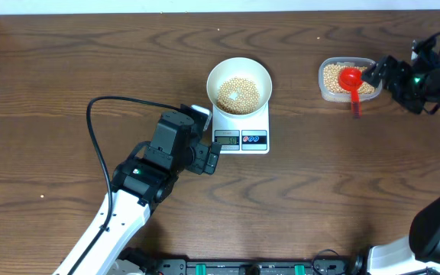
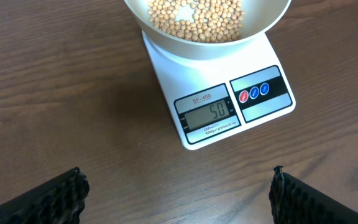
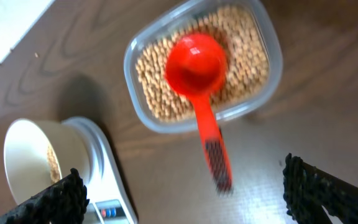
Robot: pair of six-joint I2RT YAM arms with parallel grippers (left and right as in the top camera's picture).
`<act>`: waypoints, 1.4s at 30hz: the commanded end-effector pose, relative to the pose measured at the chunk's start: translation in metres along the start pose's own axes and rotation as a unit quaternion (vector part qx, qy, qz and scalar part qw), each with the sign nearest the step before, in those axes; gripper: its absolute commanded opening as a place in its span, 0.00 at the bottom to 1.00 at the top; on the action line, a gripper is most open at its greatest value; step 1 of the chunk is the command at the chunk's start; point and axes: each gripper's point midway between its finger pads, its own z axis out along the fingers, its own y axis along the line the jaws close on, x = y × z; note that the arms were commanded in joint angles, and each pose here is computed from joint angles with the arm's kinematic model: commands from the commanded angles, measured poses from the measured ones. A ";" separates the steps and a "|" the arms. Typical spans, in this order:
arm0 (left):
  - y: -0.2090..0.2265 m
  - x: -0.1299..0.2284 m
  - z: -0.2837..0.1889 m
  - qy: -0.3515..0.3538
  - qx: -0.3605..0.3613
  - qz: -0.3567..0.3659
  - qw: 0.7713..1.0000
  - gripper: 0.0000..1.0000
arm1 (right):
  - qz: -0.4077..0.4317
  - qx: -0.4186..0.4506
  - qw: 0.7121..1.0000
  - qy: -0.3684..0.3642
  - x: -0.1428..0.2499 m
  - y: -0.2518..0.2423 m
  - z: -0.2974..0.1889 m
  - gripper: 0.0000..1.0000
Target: Scoop item into bowl and weigh 50g on scale
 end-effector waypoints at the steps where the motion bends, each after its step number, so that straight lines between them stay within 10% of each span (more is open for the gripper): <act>1: -0.001 0.002 0.001 0.004 0.001 -0.007 1.000 0.95 | 0.007 -0.014 1.000 0.009 0.000 0.002 0.015 0.97; 32: -0.001 0.002 0.001 0.004 0.001 -0.007 1.000 0.95 | -0.174 -0.094 0.973 -0.122 0.073 0.098 -0.176 0.99; 42: -0.001 0.002 0.001 0.004 0.001 -0.007 1.000 0.95 | -0.258 -0.013 0.949 -0.180 0.102 0.103 -0.169 0.99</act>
